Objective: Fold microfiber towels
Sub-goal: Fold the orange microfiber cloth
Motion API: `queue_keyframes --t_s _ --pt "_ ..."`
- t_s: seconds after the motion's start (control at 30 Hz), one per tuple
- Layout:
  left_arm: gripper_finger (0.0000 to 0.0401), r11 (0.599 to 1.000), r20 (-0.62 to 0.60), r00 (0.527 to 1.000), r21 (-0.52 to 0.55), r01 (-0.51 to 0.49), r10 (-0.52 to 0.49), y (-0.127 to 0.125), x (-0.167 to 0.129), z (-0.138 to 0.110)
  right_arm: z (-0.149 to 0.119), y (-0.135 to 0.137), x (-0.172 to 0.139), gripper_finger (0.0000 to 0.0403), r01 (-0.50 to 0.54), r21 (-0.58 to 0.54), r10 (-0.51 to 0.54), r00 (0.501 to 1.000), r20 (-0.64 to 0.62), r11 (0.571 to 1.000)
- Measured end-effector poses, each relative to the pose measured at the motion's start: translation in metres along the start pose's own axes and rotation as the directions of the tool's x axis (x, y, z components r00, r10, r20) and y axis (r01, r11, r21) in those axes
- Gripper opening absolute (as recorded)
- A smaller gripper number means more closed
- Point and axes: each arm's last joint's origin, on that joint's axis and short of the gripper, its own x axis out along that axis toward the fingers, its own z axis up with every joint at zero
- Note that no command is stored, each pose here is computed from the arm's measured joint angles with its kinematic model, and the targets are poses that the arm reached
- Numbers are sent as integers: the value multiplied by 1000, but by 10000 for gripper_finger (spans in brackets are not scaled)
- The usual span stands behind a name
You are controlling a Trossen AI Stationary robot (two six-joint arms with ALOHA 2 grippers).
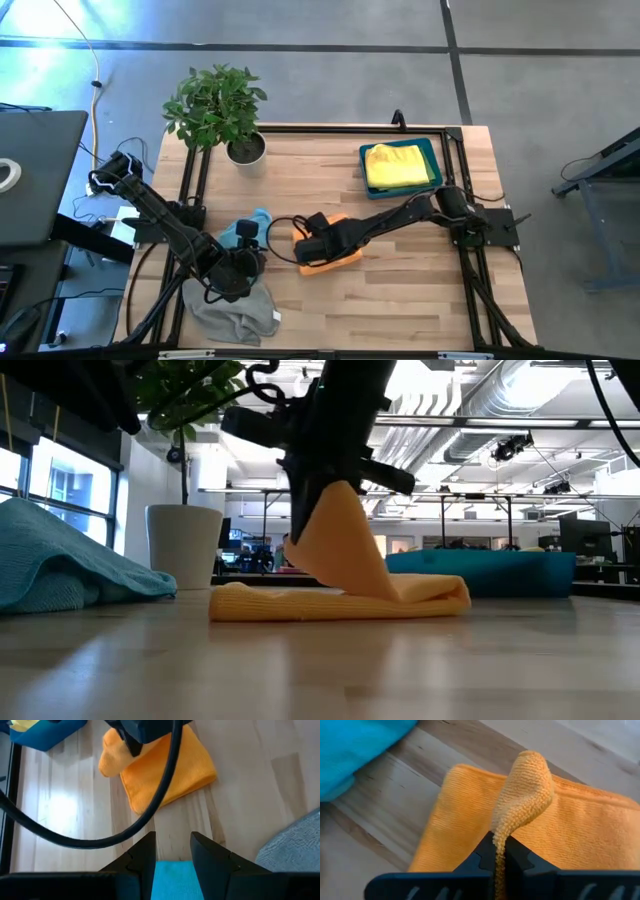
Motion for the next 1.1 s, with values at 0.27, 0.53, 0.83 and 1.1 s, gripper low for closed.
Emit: queue_keyframes --t_s 0.27,0.53,0.83,1.1 --pt "113 1000 3 1000 -6 1 -1 -1 -1 0 2 2 0 13 -11 -60 13 999 36 998" --pt "113 1000 3 1000 -16 10 -10 -3 -2 -1 -2 12 -3 91 -103 -209 108 994 17 972" --pt "113 999 -3 1000 -42 24 -24 -3 -2 -1 -7 16 -6 145 -219 -480 182 976 -122 849" --pt "113 993 -4 1000 -116 25 -26 -3 -2 -1 -43 13 4 147 -184 -741 152 982 -112 646"
